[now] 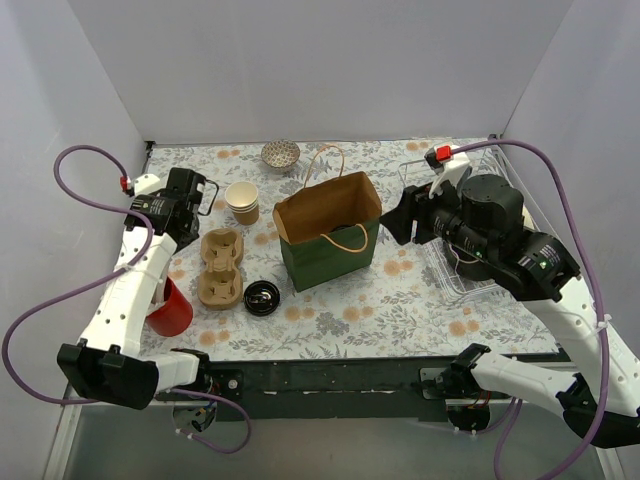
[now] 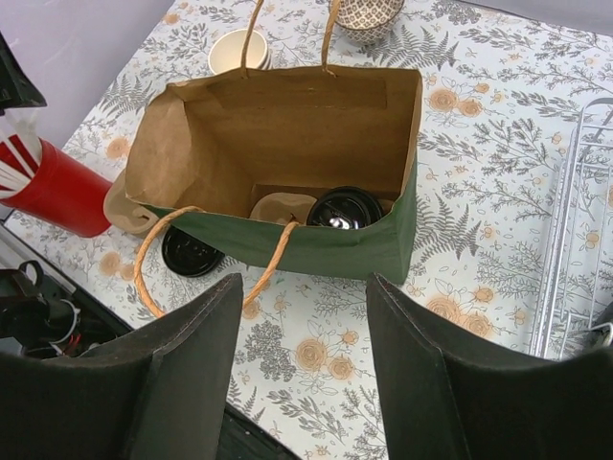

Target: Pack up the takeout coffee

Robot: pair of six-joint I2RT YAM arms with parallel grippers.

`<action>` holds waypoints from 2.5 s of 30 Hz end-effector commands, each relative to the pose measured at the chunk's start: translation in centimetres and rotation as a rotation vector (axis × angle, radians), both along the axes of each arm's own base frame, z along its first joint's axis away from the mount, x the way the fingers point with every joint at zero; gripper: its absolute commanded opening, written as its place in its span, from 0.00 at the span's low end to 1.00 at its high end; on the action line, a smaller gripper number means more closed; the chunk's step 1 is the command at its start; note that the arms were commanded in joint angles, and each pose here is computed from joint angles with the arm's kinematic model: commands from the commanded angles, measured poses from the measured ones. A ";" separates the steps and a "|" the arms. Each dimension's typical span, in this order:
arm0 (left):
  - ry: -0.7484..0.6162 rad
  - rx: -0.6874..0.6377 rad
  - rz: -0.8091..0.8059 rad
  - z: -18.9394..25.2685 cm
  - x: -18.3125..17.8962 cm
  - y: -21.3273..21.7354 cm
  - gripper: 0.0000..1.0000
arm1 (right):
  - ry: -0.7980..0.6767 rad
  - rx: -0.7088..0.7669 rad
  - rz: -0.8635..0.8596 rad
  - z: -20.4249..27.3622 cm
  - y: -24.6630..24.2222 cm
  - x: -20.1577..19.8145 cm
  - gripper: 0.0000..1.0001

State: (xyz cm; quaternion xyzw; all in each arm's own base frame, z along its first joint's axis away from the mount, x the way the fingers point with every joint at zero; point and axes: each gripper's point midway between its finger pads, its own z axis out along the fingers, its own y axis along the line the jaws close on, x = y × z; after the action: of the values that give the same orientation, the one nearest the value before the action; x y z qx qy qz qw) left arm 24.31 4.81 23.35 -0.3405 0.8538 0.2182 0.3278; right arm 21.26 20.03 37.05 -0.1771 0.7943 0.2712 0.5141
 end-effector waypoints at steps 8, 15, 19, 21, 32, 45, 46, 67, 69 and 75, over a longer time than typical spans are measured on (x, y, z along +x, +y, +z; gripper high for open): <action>0.004 -0.112 -0.089 1.2 -1.8 -1.1 0.49 | -0.093 0.038 -0.024 0.1 -0.7 0.3 0.62; 0.051 -0.117 -0.043 -1.5 -3.5 -0.7 0.49 | -0.110 -0.021 -0.005 -0.5 -0.9 0.4 0.62; 0.049 -0.111 -0.035 -1.6 -3.7 -0.6 0.48 | -0.108 -0.030 0.010 -0.8 -0.7 0.4 0.62; 0.015 -0.109 -0.039 -0.5 -3.3 -0.6 0.47 | -0.107 -0.030 0.021 -0.9 -0.4 0.4 0.61; 0.061 -0.119 -0.013 -2.6 -4.2 -0.6 0.45 | -0.098 -0.024 0.039 -0.7 0.3 0.7 0.61; 0.066 -0.067 0.047 -2.5 -2.9 0.2 0.39 | -0.068 0.007 0.022 -0.9 -0.2 -0.1 0.61; 0.067 -0.064 0.049 -2.6 -2.9 0.2 0.39 | -0.067 0.008 0.022 -0.9 -0.2 -0.1 0.60; -0.005 -0.066 -0.003 0.5 -1.9 0.1 0.05 | -0.047 0.022 0.018 -1.0 -0.8 -1.0 0.59; -0.027 -0.050 -0.019 1.7 -1.5 0.2 0.01 | -0.048 0.023 0.021 -0.9 -0.7 -1.0 0.59; -0.065 -0.017 -0.047 3.8 -1.4 0.7 0.00 | -0.058 0.012 0.030 -0.3 -0.7 -1.0 0.59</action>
State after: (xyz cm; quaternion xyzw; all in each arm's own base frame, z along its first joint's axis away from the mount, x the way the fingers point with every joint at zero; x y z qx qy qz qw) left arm 23.81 4.64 25.14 -0.3403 0.8585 0.1797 0.3389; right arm 20.36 19.43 34.85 -0.1956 0.7885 0.2691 0.5172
